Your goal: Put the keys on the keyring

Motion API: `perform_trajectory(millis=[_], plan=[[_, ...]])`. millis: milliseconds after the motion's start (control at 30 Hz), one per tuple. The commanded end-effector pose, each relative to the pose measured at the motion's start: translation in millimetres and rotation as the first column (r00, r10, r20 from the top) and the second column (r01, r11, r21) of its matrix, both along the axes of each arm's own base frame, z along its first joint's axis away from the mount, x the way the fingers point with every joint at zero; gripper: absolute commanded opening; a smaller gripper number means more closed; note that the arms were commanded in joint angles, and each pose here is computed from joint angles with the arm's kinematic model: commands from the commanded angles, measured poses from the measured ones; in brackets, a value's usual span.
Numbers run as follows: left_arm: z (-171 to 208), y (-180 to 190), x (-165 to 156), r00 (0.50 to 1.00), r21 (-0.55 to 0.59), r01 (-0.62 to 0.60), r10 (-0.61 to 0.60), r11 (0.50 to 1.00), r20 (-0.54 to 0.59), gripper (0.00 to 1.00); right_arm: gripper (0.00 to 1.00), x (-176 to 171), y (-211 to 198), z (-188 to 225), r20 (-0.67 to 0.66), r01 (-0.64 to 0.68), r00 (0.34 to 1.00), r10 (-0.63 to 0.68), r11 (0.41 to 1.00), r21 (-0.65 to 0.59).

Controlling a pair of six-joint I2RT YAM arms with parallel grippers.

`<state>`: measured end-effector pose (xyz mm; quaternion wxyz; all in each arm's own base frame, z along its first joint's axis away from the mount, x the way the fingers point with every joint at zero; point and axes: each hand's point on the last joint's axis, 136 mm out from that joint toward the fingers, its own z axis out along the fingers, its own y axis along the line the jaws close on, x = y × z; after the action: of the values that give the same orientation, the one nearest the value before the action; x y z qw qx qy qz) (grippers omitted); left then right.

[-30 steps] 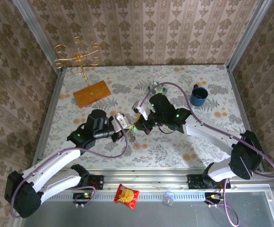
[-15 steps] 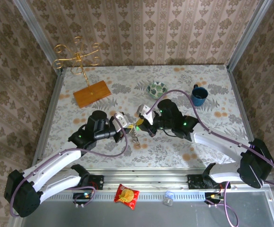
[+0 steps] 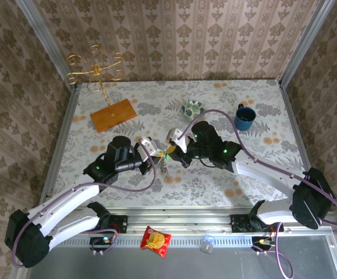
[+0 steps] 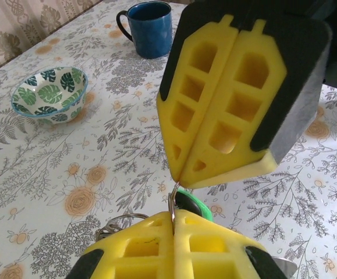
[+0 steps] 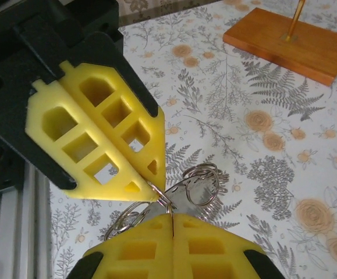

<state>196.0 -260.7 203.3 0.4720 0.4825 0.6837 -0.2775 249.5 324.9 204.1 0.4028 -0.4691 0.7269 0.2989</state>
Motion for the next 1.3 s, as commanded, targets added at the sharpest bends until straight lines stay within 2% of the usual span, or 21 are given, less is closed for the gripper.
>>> perform_trajectory(millis=[0,133,500,700,933,1067,1267], plan=[[8.4,-3.5,-6.5,0.993,0.006,0.043,-0.044,0.999,0.110,0.00,0.00,10.4,-0.6,4.8,-0.084,0.054,0.995,-0.052,0.998,0.021],[0.8,-6.0,-10.7,0.984,0.055,0.064,-0.072,0.996,0.160,0.00,0.00,13.6,-0.5,8.0,-0.148,0.061,0.988,-0.053,0.997,0.051],[2.7,-11.5,-16.2,0.948,0.085,0.093,-0.114,0.992,0.296,0.00,0.00,15.7,0.4,-1.3,-0.313,0.023,0.950,0.003,0.997,0.080],[2.7,-9.9,-18.0,0.933,0.105,0.096,-0.126,0.990,0.338,0.00,0.00,17.8,-1.8,4.1,-0.349,0.018,0.937,0.021,0.994,0.109],[0.5,-10.4,-21.5,0.909,0.143,0.115,-0.162,0.983,0.385,0.00,0.00,18.6,-0.4,2.3,-0.393,0.008,0.919,0.026,0.996,0.084],[1.3,-10.8,-19.8,0.908,0.135,0.103,-0.149,0.985,0.391,0.00,0.00,17.7,0.6,0.7,-0.418,0.005,0.908,0.028,0.997,0.077],[-1.4,-8.9,-17.0,0.934,0.102,0.067,-0.098,0.993,0.343,0.00,0.00,17.8,-7.2,-2.3,-0.410,0.029,0.912,-0.002,0.998,0.059]])
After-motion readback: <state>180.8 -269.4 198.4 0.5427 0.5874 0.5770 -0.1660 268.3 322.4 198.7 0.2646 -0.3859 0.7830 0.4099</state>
